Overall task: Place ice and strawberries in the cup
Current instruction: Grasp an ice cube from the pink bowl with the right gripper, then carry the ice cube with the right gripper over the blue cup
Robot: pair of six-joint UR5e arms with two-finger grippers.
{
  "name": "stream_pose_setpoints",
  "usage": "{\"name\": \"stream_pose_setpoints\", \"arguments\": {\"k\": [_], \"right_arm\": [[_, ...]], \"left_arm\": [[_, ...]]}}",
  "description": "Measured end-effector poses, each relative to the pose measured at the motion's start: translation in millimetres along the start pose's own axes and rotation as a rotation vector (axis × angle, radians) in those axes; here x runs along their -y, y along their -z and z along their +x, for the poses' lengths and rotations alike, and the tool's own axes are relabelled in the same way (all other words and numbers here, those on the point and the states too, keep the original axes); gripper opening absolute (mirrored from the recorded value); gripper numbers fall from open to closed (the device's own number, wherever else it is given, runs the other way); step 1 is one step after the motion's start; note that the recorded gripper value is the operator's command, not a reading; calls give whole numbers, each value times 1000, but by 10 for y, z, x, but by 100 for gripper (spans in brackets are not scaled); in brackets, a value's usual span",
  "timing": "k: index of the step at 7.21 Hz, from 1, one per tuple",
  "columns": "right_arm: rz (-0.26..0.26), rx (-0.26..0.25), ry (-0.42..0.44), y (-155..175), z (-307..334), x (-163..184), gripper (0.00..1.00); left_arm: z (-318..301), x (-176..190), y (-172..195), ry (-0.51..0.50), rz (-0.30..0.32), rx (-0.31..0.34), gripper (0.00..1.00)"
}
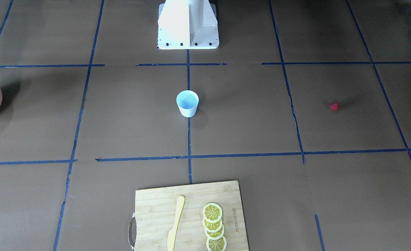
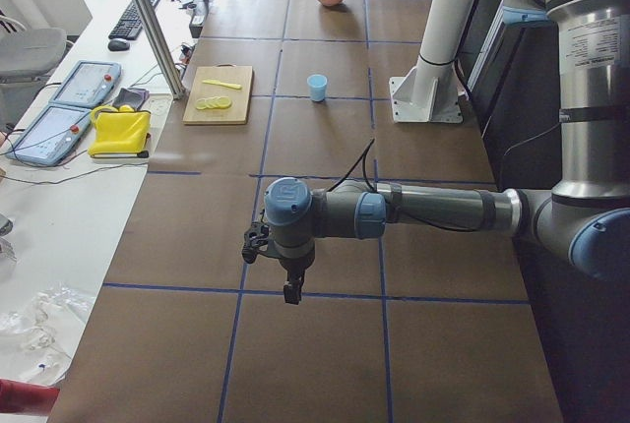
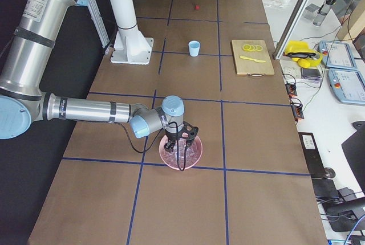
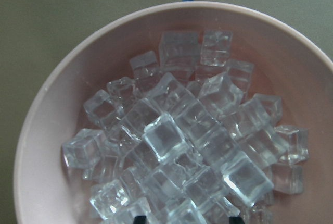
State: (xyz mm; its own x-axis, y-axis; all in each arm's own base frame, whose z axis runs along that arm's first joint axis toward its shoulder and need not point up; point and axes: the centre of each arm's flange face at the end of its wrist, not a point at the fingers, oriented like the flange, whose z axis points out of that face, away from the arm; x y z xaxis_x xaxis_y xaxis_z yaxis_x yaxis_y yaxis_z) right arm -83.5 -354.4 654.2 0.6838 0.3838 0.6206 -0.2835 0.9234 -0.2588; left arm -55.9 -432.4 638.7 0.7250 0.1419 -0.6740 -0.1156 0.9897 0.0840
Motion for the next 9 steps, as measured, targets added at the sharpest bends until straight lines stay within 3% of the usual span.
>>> {"name": "stream_pose_setpoints", "arguments": {"k": [2, 3, 6, 9], "right_arm": [[0, 0, 0, -1, 2, 1, 6], [0, 0, 1, -1, 3, 0, 2], [13, 20, 15, 106, -72, -25, 0], [67, 107, 59, 622, -551, -80, 0]], "left_arm": [[4, 2, 4, -3, 1, 0, 100], [5, 2, 5, -4, 2, 0, 100], [24, 6, 26, -7, 6, 1, 100], [50, -6, 55, -11, 11, 1, 100]]}}
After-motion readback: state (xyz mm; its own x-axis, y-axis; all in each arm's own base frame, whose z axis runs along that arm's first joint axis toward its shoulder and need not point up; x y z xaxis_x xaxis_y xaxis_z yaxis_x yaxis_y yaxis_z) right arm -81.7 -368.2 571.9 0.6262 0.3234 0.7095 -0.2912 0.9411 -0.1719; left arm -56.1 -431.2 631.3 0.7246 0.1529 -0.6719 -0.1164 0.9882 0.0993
